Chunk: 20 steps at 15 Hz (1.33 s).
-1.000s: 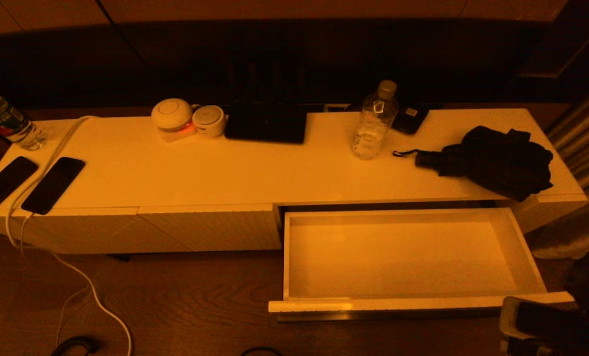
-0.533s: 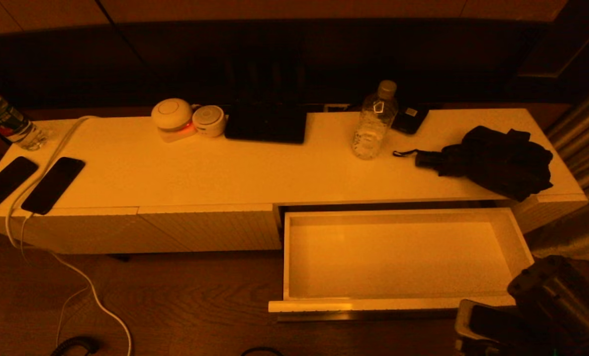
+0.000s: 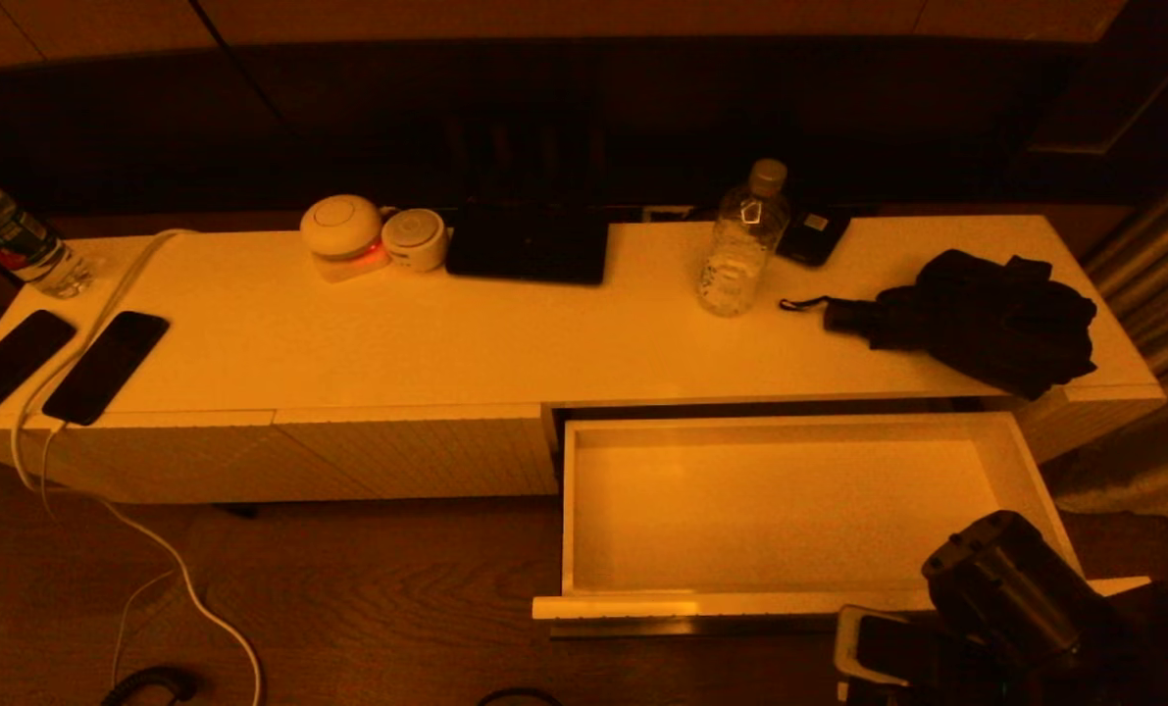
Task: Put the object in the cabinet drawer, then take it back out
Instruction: Close the drawer
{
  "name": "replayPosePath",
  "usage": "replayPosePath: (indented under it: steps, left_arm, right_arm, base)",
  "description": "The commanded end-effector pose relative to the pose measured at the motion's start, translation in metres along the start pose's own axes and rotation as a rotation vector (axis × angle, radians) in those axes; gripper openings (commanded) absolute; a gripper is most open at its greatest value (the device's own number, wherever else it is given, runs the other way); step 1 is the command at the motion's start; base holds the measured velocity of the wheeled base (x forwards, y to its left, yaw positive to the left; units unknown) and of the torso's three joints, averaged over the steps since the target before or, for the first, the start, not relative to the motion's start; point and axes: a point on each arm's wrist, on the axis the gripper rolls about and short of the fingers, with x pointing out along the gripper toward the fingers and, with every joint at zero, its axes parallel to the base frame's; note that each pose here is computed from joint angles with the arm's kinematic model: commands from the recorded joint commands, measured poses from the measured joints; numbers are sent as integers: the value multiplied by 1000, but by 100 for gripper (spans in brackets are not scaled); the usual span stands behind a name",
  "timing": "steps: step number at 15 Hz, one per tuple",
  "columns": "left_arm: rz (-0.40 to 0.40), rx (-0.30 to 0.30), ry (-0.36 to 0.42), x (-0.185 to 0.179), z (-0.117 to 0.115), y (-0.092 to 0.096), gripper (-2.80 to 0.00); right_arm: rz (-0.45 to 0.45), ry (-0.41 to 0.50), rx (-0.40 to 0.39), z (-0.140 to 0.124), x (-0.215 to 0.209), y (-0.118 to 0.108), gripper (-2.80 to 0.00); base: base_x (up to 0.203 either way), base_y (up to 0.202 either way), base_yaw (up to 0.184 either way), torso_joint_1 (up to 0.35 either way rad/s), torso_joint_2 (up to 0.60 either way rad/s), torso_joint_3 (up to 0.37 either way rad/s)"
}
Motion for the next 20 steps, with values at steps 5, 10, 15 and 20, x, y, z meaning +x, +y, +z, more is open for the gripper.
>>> replayPosePath:
  steps: [5, 10, 15, 20]
  left_arm:
    - [0, 0, 0, 0, 0, 0, -280]
    - [0, 0, 0, 0, 0, 0, -280]
    - [0, 0, 0, 0, 0, 0, -280]
    - [0, 0, 0, 0, 0, 0, -280]
  right_arm:
    - [11, 38, 8, 5, 20, 0, -280]
    - [-51, -54, 23, 13, 34, -2, -280]
    - [-104, -120, 18, 18, 47, -5, -280]
    - [-201, -202, -93, 15, 47, -7, -280]
  base:
    - [0, 0, 0, 0, 0, 0]
    - [0, 0, 0, 0, 0, 0]
    - [0, 0, 0, 0, 0, 0]
    - [0, 0, 0, 0, 0, 0]
